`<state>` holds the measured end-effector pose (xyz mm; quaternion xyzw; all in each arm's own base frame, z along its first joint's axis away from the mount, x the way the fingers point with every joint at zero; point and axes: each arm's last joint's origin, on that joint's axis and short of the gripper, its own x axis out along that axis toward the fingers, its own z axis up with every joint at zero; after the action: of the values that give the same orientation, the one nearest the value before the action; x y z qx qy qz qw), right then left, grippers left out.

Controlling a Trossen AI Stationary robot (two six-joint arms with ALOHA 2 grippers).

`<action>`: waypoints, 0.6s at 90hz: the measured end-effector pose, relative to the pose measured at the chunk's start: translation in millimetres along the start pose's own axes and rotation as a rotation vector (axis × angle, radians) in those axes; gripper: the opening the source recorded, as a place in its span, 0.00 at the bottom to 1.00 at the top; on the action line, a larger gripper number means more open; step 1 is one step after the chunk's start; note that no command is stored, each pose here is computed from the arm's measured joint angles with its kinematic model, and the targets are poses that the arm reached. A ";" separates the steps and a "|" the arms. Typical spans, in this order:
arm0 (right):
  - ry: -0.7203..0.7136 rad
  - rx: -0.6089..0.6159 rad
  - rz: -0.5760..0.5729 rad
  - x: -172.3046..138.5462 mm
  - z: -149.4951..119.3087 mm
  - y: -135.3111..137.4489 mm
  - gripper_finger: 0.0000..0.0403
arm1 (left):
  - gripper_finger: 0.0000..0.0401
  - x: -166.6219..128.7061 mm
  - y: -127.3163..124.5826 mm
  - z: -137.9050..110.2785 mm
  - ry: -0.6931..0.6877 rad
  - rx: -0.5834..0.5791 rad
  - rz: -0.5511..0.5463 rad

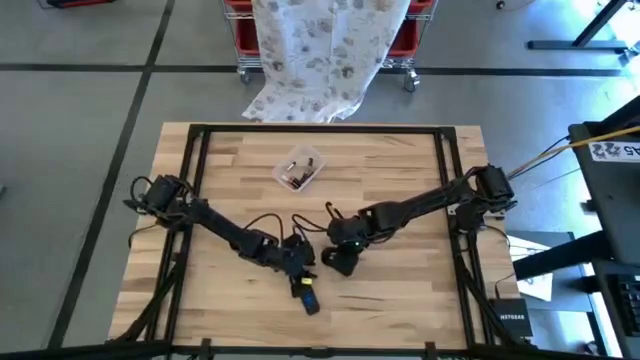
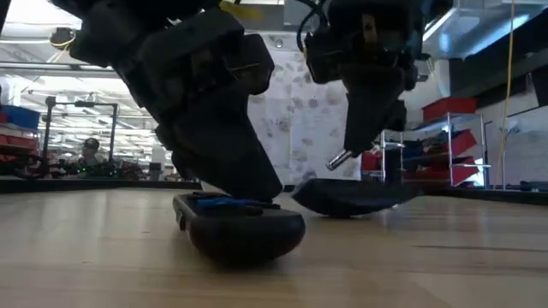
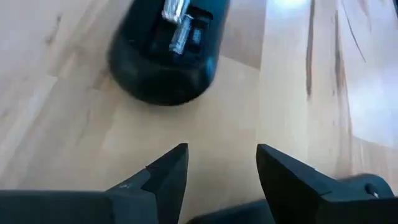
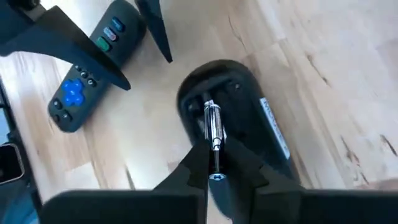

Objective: Insert battery
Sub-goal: Insert the silver battery into the mouse

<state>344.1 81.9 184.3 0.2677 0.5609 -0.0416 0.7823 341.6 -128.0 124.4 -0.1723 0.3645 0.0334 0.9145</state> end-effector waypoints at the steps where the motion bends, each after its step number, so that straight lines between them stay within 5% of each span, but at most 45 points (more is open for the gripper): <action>1: 0.002 0.000 -0.002 0.0 -0.2 -0.1 0.01 | 0.43 0.0 0.0 0.0 0.000 0.000 0.000; 54: 0.041 -0.009 -0.068 21.9 -1.8 -7.3 0.01 | 0.43 2.3 8.3 16.1 -0.097 0.082 -0.002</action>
<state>347.9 81.7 161.5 0.2459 0.5858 -0.0603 0.7699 352.2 -115.0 131.4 -0.1332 0.3205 0.0261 0.9375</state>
